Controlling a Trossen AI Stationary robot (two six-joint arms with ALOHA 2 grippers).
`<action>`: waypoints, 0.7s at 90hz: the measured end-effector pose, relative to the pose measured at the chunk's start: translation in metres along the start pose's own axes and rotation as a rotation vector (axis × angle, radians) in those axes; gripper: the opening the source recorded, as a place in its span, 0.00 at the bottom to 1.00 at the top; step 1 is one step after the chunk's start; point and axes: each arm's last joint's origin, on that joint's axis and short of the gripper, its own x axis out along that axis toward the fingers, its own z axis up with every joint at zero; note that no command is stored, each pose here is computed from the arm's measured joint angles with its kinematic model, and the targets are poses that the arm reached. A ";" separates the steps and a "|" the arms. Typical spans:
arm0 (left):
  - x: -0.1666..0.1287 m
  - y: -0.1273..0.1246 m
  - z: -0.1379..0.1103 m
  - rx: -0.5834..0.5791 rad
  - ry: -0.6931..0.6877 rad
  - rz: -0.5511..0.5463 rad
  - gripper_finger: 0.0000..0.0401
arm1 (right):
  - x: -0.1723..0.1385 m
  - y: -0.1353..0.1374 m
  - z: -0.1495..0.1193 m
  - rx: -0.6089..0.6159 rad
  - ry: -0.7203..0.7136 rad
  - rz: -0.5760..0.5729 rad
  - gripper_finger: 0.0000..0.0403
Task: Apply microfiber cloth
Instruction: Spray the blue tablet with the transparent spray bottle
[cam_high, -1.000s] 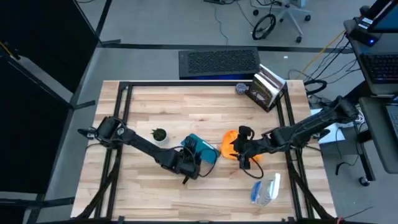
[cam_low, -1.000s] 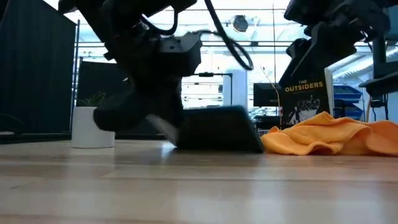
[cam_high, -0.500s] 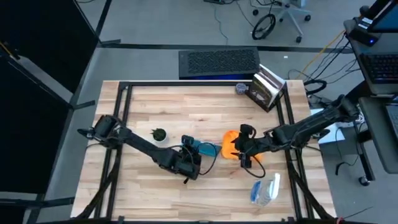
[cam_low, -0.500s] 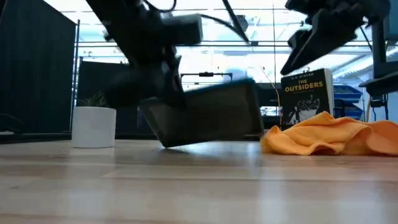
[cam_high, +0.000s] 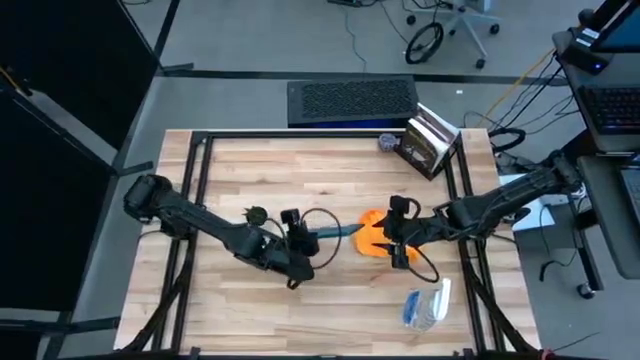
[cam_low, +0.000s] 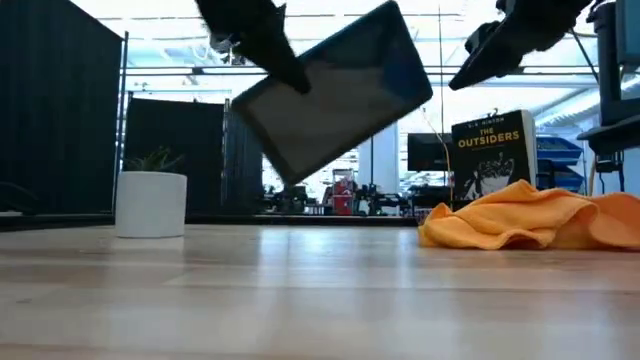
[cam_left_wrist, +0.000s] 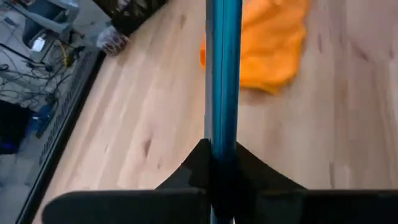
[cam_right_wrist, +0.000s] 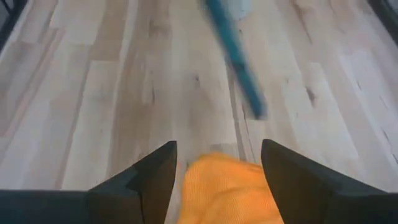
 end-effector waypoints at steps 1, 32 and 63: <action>0.001 0.001 0.000 -0.003 0.001 -0.004 0.02 | 0.000 0.000 0.000 -0.002 0.000 0.000 0.53; 0.000 0.030 0.004 -0.112 -0.154 -0.149 0.02 | 0.003 0.008 -0.015 0.057 0.030 0.017 0.53; -0.016 0.035 0.011 -0.154 -0.336 -0.225 0.02 | 0.011 0.014 -0.029 0.103 -0.052 0.011 0.53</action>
